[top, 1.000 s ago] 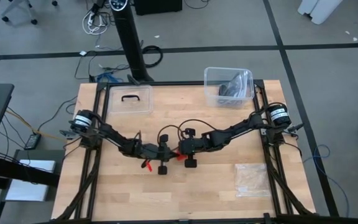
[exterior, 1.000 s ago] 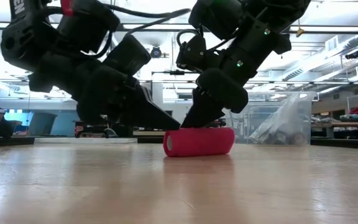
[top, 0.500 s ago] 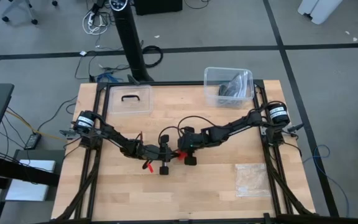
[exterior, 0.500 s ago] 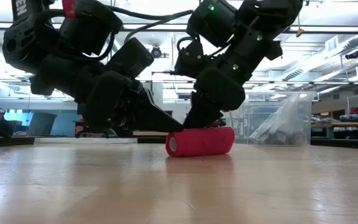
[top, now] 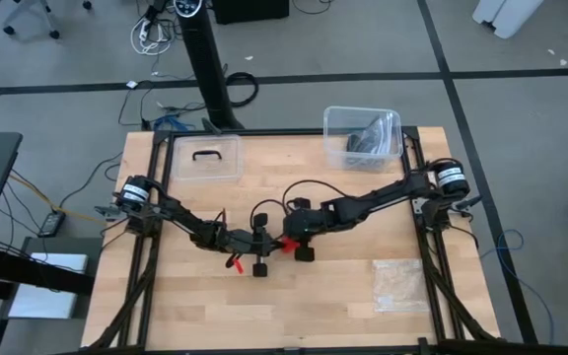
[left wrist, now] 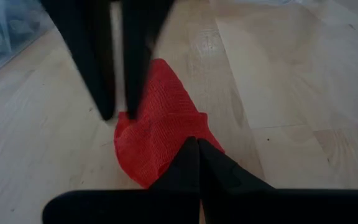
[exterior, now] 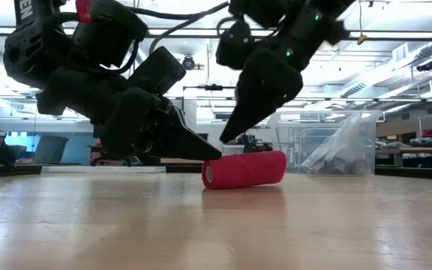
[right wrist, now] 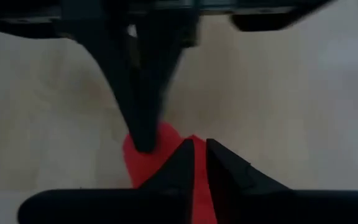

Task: Roll bandage
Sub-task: Roll the red bandage

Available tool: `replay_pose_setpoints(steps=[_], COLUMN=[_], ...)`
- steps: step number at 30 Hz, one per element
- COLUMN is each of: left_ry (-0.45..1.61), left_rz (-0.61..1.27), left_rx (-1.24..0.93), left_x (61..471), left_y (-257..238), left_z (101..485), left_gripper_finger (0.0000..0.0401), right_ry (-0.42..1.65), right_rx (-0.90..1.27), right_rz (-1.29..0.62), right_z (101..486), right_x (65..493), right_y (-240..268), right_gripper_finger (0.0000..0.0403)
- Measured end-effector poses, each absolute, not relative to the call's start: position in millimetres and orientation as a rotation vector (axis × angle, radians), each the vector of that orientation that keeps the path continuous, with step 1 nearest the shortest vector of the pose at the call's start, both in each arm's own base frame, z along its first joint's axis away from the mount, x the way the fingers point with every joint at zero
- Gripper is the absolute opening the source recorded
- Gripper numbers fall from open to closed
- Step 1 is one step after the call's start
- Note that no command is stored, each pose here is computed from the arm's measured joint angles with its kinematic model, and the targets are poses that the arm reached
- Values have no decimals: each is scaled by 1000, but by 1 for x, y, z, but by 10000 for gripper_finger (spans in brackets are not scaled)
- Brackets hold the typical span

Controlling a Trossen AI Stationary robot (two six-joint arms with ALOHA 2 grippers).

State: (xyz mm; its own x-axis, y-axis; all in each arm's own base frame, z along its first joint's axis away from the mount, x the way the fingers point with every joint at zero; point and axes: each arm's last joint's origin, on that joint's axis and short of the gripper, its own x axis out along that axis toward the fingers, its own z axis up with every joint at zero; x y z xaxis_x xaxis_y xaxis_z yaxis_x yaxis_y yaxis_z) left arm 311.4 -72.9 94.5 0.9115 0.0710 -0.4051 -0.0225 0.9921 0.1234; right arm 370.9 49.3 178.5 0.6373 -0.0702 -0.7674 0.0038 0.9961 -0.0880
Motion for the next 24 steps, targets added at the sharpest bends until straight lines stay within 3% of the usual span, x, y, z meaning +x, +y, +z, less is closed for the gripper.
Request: replay_pose_setpoints(steps=[5,10,16,24], left_ry=[422,422,423,424], left_rz=[48,48,48,47], left_rx=[118,121,122,131], left_x=[311,311,311,311], left_y=[-73,-73,-73,-73], left_z=[94,94,94,94], left_gripper_finger=[0,0,0,0], right_ry=[919,1009,1040,1050], right_rx=[-82,-38,11,-10], right_rz=[-102,-72,20,-34], right_z=[182,155,141,158], right_x=[364,364,368,359], right_y=[45,35,35,35], right_gripper_finger=[38,5,5,8])
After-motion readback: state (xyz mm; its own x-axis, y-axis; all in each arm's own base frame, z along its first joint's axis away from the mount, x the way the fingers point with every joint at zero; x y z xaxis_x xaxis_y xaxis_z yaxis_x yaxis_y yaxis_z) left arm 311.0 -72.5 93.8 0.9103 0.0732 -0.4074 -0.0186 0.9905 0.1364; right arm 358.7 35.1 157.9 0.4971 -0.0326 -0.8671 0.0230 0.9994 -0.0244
